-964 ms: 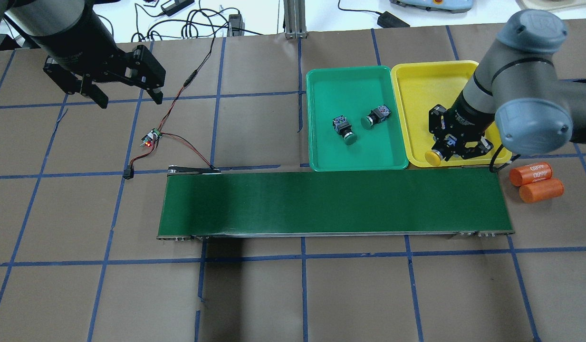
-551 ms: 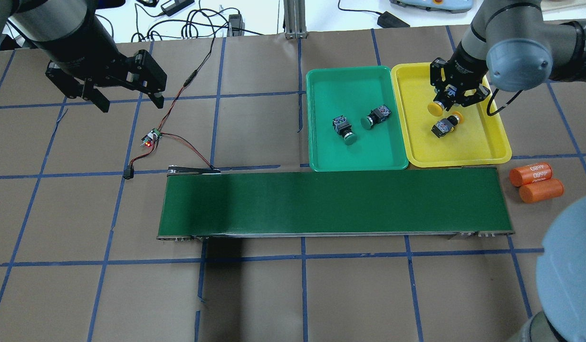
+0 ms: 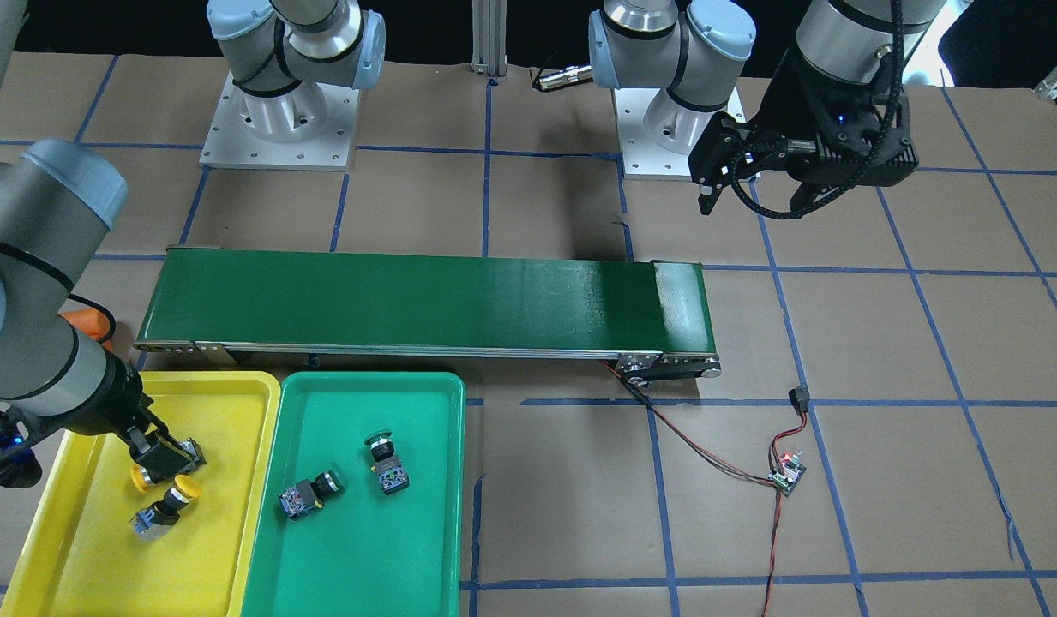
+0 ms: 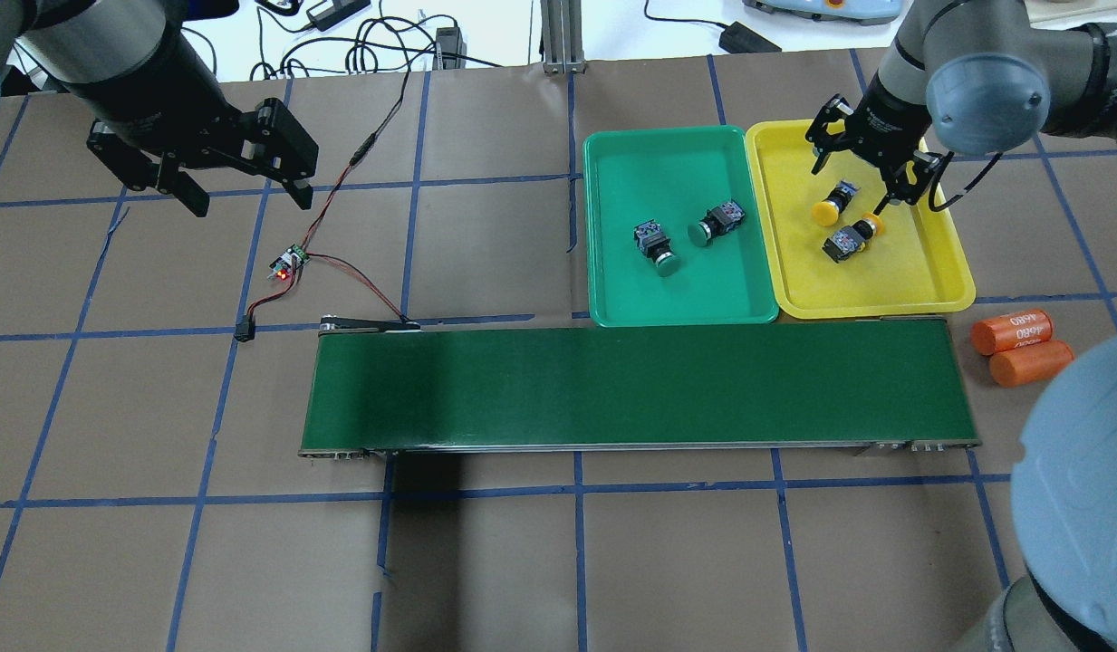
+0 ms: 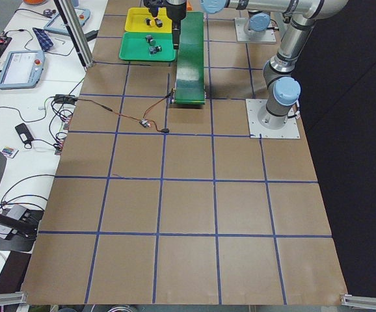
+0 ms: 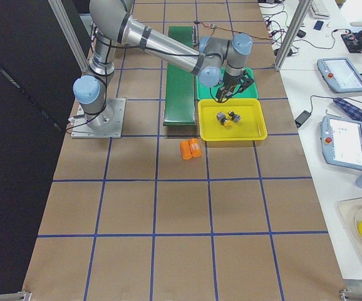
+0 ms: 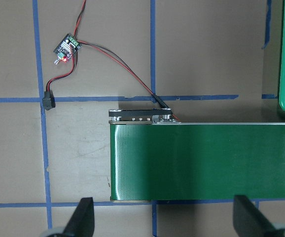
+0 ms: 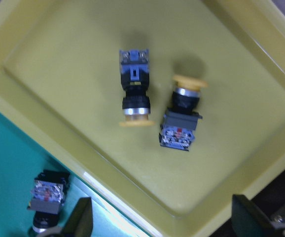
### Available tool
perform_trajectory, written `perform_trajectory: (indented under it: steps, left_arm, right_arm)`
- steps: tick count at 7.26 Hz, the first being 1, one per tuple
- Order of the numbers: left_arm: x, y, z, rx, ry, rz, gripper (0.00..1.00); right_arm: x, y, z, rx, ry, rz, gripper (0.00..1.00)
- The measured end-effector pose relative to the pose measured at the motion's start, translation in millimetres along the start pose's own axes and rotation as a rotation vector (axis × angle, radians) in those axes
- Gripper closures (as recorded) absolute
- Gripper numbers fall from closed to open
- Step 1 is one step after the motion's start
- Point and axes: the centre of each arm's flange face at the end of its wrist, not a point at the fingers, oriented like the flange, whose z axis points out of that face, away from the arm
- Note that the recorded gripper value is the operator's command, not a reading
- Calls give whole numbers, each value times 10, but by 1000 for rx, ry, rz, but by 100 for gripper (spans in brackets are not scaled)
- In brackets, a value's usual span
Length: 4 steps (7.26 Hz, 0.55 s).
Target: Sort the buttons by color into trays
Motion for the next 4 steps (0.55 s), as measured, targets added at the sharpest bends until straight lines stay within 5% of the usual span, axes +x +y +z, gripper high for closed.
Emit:
perform_trajectory:
  steps: [2, 4]
  left_arm:
    - [0, 12, -15, 3, 0, 0, 0]
    - [-5, 13, -17, 2, 0, -1, 0]
  right_arm:
    - [268, 481, -764, -3, 11, -108, 0]
    - [606, 1070, -1492, 43, 20, -327, 0]
